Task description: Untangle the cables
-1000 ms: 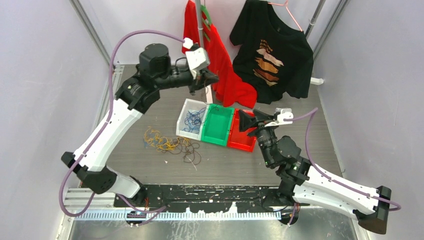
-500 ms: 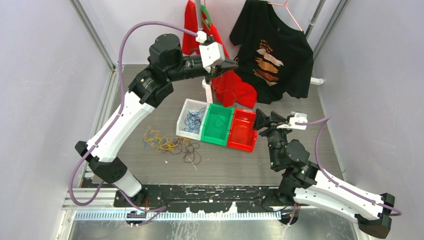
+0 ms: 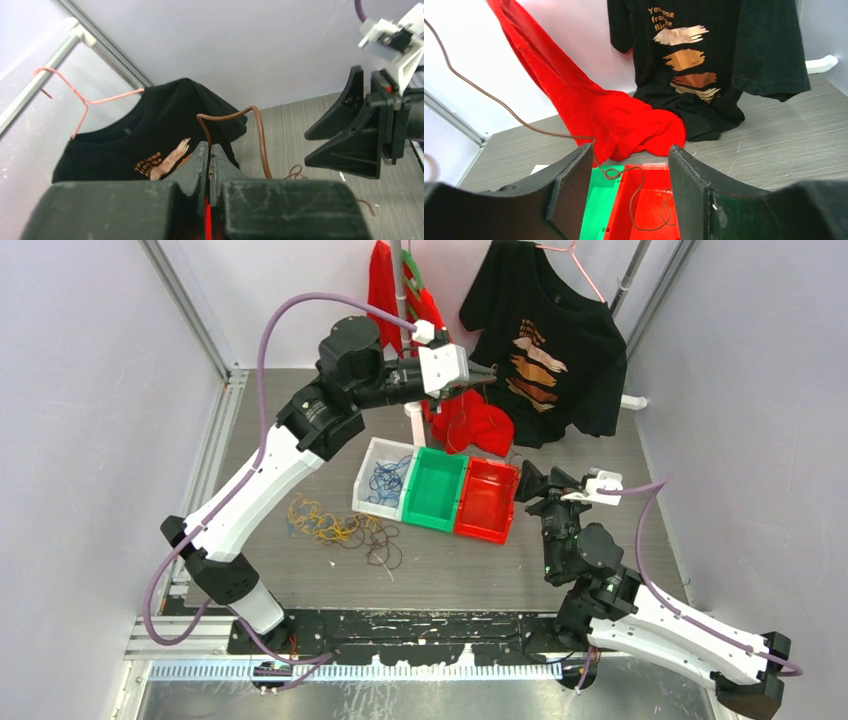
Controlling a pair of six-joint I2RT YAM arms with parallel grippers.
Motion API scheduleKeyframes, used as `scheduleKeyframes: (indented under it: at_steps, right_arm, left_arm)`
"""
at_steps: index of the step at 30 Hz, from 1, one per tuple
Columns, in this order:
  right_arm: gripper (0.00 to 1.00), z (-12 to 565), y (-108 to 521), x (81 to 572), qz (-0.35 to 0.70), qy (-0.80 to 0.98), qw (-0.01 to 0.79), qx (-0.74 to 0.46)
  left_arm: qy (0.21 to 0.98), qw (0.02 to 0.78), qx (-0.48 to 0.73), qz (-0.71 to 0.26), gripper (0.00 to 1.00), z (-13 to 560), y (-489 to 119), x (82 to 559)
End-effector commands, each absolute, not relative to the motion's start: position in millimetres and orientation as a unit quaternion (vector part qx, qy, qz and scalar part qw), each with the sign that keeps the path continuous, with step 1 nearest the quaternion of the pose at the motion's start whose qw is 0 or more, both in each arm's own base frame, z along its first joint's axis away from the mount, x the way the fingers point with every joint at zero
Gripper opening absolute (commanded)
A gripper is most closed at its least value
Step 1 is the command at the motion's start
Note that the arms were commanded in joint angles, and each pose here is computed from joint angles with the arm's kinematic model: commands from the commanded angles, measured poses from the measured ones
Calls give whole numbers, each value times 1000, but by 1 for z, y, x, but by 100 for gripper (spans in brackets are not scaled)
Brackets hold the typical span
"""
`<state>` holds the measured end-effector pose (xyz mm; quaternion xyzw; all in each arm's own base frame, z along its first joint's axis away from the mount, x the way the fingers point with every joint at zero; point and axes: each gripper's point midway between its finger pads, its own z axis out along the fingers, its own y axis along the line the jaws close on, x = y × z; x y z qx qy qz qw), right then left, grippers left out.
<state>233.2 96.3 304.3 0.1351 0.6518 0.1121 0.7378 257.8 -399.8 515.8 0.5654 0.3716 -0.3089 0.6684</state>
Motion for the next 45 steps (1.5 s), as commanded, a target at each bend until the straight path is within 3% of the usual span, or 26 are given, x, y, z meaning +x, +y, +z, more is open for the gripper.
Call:
scheduleKeyframes:
  at_steps: [1,14,28,39,45]
  right_arm:
    - [62,302,81,229,105,645,738,165]
    - [59,288,61,221,103,643,735,191]
    - [55,284,42,215,74,647,728,216]
    - [57,268,49,229,54,659,717,221]
    - [56,253,61,260,97,669,695,245]
  left_arm:
    - [368,680,555,-307,0,512,-411,269]
    - [436,650,554,-284,0,437,-441,315]
    - [489,589,631,-126,0,310,-448,365]
    - [580,498,627,-147,0,258,-448,339]
    - [635,465,591,-176,0,243,-441,326]
